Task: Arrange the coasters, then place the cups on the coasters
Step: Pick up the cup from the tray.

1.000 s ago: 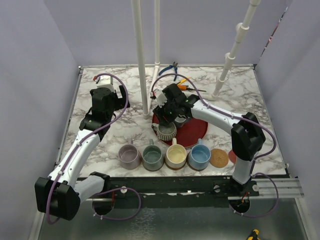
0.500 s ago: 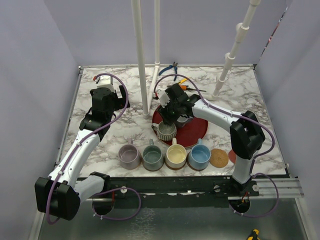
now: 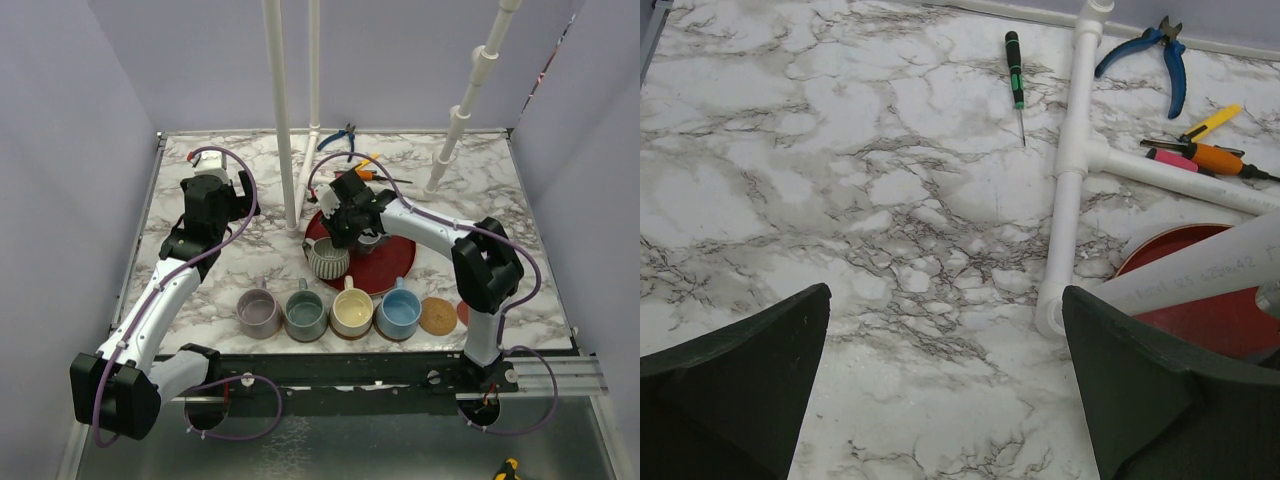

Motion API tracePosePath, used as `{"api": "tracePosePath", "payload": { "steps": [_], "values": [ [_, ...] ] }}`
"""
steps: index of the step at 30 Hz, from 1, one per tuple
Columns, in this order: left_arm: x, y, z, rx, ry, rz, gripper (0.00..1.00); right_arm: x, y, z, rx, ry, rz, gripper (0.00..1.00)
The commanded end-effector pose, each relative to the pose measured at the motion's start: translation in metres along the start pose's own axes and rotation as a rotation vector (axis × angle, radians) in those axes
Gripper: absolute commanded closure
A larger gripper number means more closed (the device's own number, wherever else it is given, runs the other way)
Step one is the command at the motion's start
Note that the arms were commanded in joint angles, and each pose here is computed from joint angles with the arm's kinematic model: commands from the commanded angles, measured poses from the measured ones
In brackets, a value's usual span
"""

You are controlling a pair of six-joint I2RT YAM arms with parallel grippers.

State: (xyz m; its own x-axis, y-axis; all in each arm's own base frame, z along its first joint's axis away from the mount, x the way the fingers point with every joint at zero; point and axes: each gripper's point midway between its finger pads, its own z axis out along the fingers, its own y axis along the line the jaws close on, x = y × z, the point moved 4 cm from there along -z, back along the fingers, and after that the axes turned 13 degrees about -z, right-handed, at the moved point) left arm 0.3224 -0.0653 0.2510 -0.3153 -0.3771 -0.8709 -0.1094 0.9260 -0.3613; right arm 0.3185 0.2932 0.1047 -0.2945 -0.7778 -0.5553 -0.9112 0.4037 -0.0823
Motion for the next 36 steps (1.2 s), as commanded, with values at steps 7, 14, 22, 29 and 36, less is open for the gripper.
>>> {"api": "tracePosePath", "payload": {
  "steps": [7, 14, 22, 29, 36],
  "values": [
    [0.000, 0.004, 0.001, -0.018, 0.000, 0.008, 0.01, -0.043, 0.002, -0.048, 0.066, -0.199, -0.017, 1.00],
    [0.002, 0.004, 0.001, -0.013, 0.003, 0.009, 0.01, -0.058, -0.004, -0.086, 0.155, -0.227, 0.072, 1.00],
    [0.006, -0.008, -0.003, 0.062, 0.021, -0.018, 0.04, -0.027, -0.014, -0.141, 0.384, -0.130, 0.258, 1.00],
    [0.026, -0.044, -0.025, 0.147, 0.060, -0.049, 0.08, 0.027, -0.018, -0.178, 0.570, 0.056, 0.404, 1.00],
    [0.053, -0.127, -0.062, 0.399, 0.167, -0.088, 0.08, 0.053, 0.003, -0.202, 0.517, 0.021, 0.425, 1.00]
  ]
}}
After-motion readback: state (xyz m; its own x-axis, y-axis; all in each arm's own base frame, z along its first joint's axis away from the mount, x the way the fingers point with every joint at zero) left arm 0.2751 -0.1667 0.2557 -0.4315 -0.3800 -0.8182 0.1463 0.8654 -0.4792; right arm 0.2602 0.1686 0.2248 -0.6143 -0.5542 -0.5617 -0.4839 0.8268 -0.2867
